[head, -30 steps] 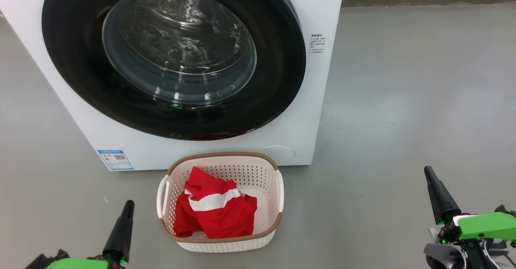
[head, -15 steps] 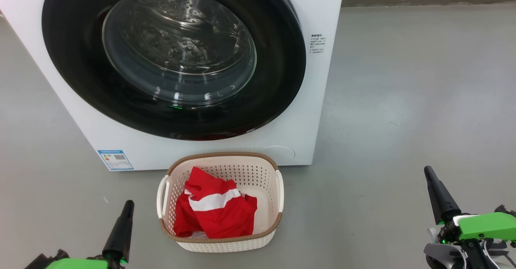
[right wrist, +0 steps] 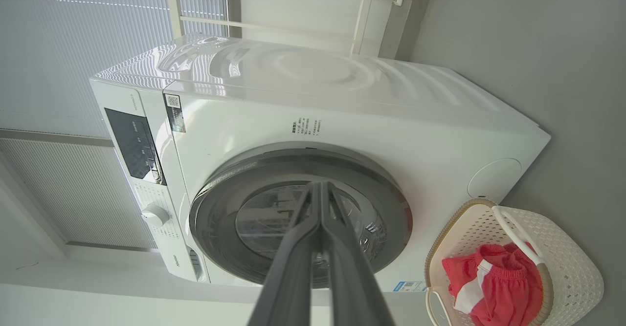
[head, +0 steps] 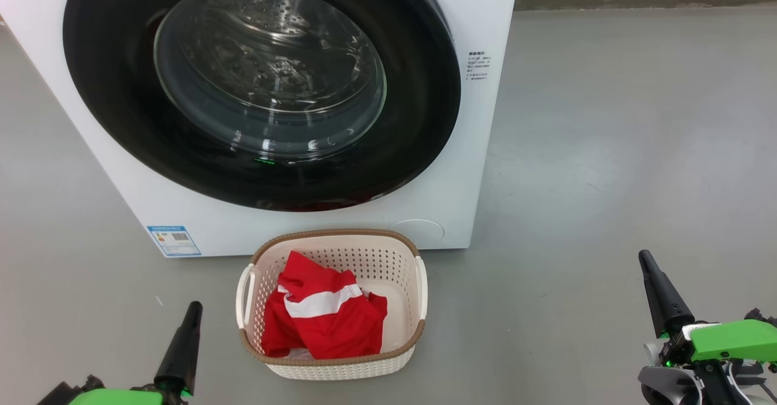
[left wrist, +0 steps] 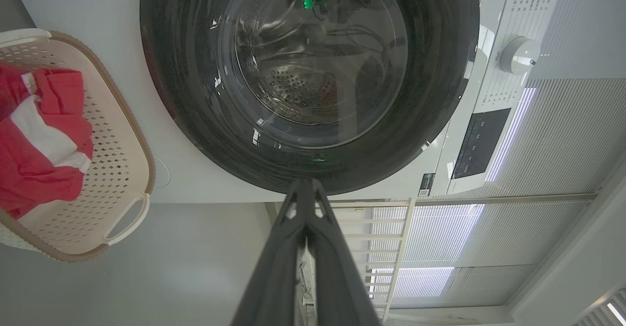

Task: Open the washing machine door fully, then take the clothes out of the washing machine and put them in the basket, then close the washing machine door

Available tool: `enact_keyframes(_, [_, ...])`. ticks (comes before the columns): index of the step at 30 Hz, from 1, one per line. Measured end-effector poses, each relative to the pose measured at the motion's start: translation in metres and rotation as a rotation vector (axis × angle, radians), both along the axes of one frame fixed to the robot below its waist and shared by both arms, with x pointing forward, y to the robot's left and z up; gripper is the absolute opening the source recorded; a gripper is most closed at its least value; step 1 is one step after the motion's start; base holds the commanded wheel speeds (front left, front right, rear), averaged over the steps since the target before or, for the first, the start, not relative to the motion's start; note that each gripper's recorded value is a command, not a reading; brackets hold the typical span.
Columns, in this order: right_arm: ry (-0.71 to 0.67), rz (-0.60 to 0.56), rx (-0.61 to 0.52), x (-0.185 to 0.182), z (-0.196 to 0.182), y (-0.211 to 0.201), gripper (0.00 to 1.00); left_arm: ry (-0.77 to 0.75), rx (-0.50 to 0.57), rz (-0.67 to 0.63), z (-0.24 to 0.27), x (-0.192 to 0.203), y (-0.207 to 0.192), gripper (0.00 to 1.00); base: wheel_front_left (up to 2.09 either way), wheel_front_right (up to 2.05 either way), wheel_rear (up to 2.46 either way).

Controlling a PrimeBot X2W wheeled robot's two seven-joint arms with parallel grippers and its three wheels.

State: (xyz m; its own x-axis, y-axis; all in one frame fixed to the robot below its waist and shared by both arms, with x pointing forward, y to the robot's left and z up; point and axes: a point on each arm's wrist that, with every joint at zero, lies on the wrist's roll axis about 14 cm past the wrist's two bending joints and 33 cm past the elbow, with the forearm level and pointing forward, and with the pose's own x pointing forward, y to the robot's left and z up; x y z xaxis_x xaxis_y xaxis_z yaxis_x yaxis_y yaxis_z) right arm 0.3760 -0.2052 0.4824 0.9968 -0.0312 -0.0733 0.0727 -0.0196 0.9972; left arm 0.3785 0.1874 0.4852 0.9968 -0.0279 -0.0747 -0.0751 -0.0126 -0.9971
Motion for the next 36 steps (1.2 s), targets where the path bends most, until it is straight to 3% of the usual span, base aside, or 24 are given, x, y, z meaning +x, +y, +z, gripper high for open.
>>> enact_keyframes(36, [0.000, 0.000, 0.000, 0.0000, 0.0000, 0.0000, 0.00, 0.000, 0.003, 0.001, -0.0001, 0.0000, 0.0006, 0.00, 0.00, 0.00, 0.00])
